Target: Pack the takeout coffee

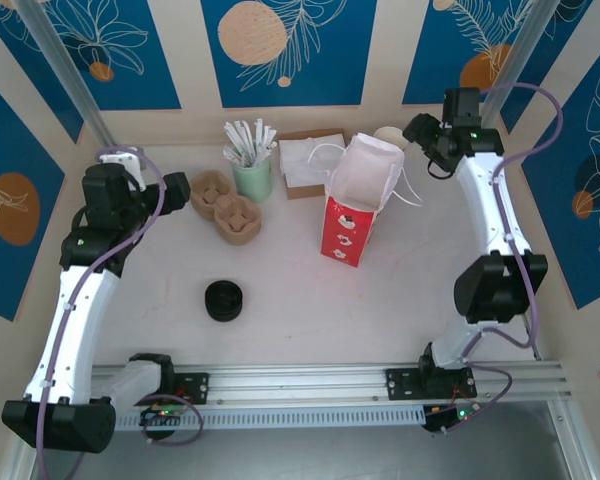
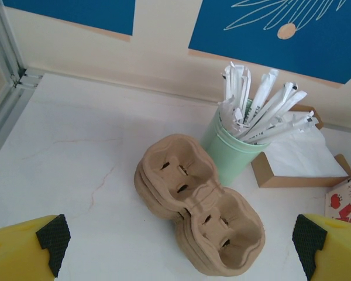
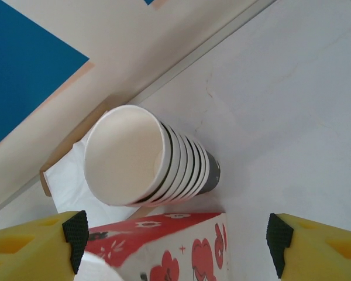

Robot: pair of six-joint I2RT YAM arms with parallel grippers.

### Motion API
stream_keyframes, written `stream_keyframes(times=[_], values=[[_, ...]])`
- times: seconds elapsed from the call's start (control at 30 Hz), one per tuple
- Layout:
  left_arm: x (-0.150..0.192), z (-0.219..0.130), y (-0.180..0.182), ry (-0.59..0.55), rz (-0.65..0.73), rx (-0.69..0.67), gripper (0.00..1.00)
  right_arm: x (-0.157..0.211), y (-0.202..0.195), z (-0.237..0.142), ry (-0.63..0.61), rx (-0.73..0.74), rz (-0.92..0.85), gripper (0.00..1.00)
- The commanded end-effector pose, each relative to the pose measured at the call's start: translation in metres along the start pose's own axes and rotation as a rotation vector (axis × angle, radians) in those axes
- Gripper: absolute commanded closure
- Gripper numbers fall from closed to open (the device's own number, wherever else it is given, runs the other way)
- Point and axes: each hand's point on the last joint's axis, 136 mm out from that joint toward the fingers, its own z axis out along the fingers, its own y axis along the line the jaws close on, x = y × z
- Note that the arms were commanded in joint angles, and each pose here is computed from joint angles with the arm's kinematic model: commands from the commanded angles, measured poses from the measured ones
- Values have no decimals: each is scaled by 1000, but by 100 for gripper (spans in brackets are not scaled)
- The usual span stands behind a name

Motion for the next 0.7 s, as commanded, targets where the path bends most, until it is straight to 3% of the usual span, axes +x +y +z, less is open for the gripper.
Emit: stream_keyframes(times=[0.0,0.2,0.27,0.57,0.67], values=[[-4,-5,-10,14,-18,42,1,2,-3,8,50,45,-23,19],[-1,-5,-8,24,-20,31,1,2,2,36,92,56,-49,27],[-1,-6,-9,25,-20,34,1,3,7,43,110,38,-58,36],[3,-8,-8,33,-30,31,1,8,18,68,155,21,-81,54],[3,-11,-7,26,-29,28,1,8,21,72,157,12,-94,65]])
